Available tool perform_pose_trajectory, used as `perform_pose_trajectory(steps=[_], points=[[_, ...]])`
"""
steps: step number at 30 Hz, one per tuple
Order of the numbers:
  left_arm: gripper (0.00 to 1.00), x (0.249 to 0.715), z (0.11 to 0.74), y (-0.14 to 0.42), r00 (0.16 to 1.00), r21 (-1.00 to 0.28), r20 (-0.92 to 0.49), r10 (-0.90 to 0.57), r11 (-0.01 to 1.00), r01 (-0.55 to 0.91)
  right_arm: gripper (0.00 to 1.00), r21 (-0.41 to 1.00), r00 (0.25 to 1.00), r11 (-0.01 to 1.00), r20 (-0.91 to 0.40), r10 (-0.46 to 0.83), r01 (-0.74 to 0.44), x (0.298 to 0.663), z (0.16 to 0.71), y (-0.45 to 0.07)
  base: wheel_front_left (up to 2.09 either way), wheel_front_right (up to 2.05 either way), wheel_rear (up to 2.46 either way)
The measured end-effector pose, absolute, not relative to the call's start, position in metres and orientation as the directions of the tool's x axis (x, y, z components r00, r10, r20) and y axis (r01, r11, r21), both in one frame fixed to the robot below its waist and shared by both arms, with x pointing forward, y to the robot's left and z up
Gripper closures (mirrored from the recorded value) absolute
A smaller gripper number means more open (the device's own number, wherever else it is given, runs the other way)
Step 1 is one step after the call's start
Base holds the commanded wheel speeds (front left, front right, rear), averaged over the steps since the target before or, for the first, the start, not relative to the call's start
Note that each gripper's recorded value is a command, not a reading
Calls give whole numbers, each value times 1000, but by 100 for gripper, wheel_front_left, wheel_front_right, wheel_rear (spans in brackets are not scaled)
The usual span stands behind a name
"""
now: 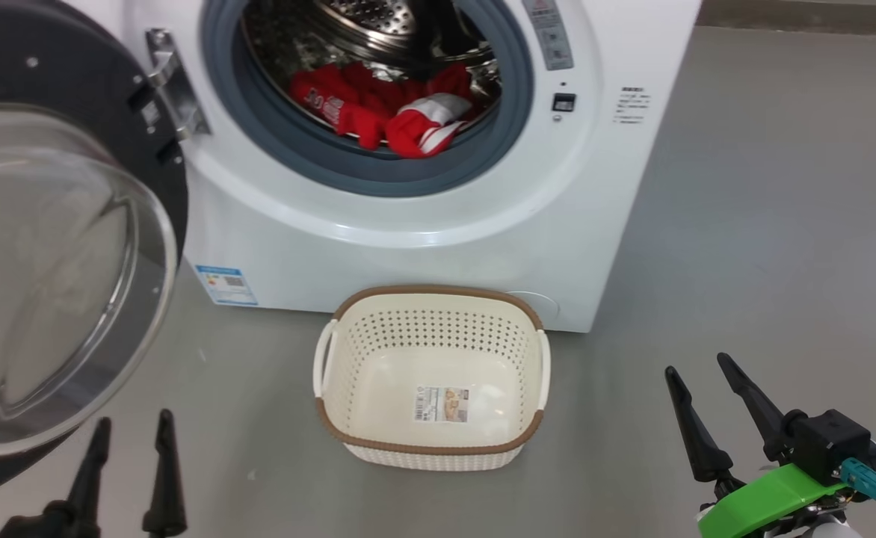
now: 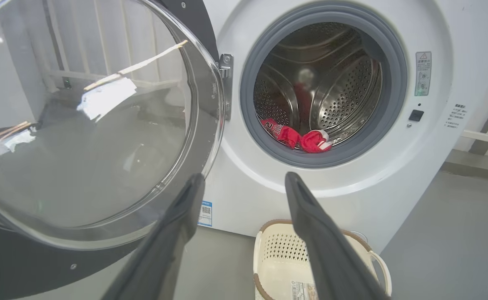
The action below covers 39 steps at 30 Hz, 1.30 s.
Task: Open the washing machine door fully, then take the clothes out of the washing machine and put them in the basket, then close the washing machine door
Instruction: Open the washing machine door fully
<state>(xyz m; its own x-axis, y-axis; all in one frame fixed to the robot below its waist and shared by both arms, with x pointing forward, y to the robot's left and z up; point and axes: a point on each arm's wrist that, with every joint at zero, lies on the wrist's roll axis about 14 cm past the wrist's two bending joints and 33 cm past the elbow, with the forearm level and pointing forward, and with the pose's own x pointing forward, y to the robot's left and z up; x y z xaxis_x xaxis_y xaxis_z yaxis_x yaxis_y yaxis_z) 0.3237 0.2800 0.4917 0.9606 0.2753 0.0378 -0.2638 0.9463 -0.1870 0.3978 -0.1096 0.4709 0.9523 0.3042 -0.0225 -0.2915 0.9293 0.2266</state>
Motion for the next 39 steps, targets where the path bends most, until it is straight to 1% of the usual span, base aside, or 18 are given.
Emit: perform_pose_trajectory(steps=[11,24,39], points=[[0,354,486,221,996,-225,24,90,971,-83,0,229,983,958,-24,183,-173,389,471,-151,0,0,0],[0,373,481,184,999,-230,16,-28,973,31,0,228,997,972,-33,74,-65,378,469,-186,0,0,0],[0,376,487,184,999,-215,32,-38,976,44,0,233,997,971,-34,65,-55,379,468,-188,0,0,0]])
